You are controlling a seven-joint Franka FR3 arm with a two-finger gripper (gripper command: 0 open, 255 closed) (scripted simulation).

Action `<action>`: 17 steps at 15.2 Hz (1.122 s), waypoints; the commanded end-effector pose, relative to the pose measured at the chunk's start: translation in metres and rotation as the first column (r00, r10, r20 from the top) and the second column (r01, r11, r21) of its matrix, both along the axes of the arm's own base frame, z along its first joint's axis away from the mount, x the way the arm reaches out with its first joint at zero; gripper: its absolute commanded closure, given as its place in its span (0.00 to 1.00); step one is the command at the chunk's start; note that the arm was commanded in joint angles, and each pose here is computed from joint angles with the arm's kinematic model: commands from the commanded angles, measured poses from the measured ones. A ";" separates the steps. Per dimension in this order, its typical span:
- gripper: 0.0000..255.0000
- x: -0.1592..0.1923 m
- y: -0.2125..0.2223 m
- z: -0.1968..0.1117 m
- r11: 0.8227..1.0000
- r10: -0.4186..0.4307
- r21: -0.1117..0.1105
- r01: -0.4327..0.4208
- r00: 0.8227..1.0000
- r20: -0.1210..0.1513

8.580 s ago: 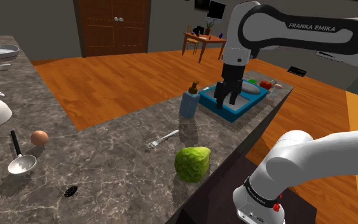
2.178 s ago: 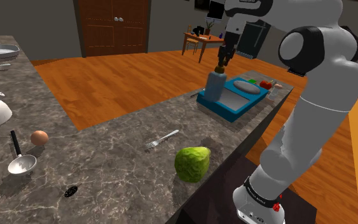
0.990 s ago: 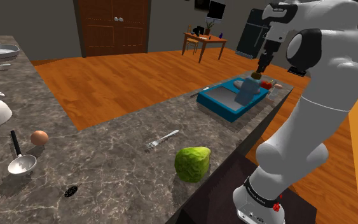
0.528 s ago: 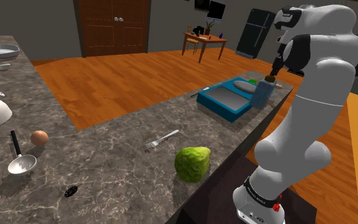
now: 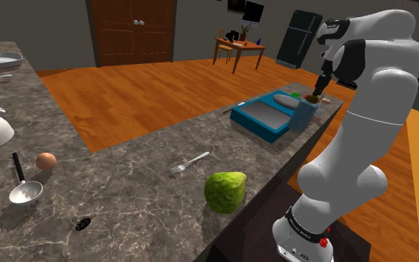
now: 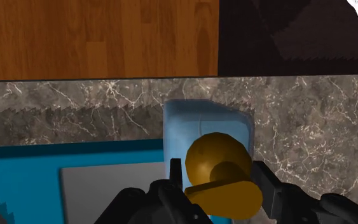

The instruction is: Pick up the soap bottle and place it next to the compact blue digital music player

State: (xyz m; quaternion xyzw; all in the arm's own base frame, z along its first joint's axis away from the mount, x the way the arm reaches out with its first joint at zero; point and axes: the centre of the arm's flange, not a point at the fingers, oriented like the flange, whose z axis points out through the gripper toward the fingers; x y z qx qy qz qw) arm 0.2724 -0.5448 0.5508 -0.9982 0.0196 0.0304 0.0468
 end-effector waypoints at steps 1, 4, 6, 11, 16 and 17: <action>1.00 0.000 0.000 -0.010 1.000 0.000 -0.001 0.000 1.000 0.001; 1.00 0.000 0.000 -0.026 1.000 0.000 -0.001 0.000 1.000 0.001; 1.00 0.000 0.000 -0.036 1.000 0.000 -0.001 0.000 1.000 0.001; 1.00 0.000 0.000 -0.063 1.000 0.000 -0.001 0.000 1.000 0.001; 1.00 0.000 0.000 -0.089 1.000 0.000 -0.001 0.000 1.000 0.001; 1.00 0.000 0.000 -0.095 1.000 0.000 -0.001 0.000 1.000 0.001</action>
